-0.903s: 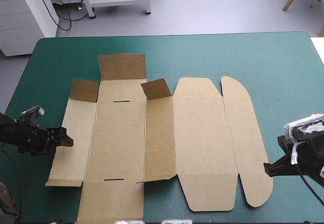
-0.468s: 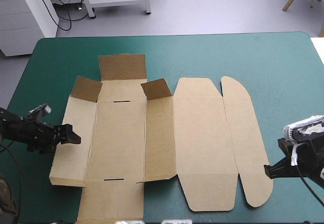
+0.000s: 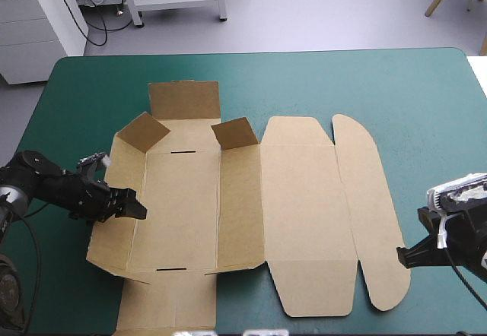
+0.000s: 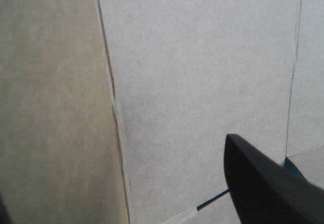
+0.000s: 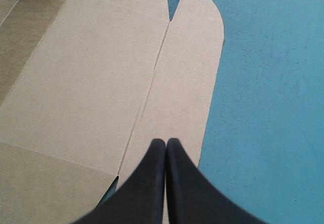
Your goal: Fold the box
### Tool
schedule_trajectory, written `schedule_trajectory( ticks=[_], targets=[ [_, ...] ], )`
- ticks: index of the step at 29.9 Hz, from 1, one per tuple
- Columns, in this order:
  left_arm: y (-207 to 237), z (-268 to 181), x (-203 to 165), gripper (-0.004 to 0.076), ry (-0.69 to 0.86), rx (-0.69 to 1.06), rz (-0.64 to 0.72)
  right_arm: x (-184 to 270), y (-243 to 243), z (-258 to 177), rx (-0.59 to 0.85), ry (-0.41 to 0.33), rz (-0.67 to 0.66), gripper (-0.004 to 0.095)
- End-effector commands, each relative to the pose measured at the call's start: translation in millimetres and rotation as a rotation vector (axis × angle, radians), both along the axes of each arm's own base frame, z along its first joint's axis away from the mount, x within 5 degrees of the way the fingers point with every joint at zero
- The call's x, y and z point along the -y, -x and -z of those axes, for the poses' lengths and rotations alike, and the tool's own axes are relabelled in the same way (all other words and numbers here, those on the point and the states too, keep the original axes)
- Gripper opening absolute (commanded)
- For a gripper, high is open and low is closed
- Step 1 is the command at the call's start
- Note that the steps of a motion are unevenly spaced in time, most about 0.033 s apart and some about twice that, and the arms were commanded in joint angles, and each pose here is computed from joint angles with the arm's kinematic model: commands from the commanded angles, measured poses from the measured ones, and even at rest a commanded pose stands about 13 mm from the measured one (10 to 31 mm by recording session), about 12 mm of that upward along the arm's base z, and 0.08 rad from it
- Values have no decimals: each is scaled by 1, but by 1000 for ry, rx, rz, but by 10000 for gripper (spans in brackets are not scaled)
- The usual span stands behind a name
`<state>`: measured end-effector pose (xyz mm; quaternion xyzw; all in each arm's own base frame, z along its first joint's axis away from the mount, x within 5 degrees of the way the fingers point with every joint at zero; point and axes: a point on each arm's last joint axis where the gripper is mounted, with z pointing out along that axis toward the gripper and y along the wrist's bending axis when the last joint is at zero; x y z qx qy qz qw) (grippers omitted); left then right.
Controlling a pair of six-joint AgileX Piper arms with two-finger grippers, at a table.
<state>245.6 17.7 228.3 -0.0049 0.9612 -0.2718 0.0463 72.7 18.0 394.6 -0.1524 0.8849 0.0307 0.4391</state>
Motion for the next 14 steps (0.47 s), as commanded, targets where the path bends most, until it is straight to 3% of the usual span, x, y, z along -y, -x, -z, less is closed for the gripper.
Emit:
schedule_trajectory(
  ticks=[1,6,9,14],
  targets=[
    [1,-15,7,405,49,34,8,1,-3,-10,78,-1,7,-19],
    [3,-22,5,209,9,83,-3,1,-3,-10,76,-1,7,-19],
    [4,-26,4,4,-18,107,-15,1,-3,-10,76,-1,7,-19],
    [4,-25,3,-10,-34,108,-15,0,-3,-10,75,-6,4,-19]
  ],
)
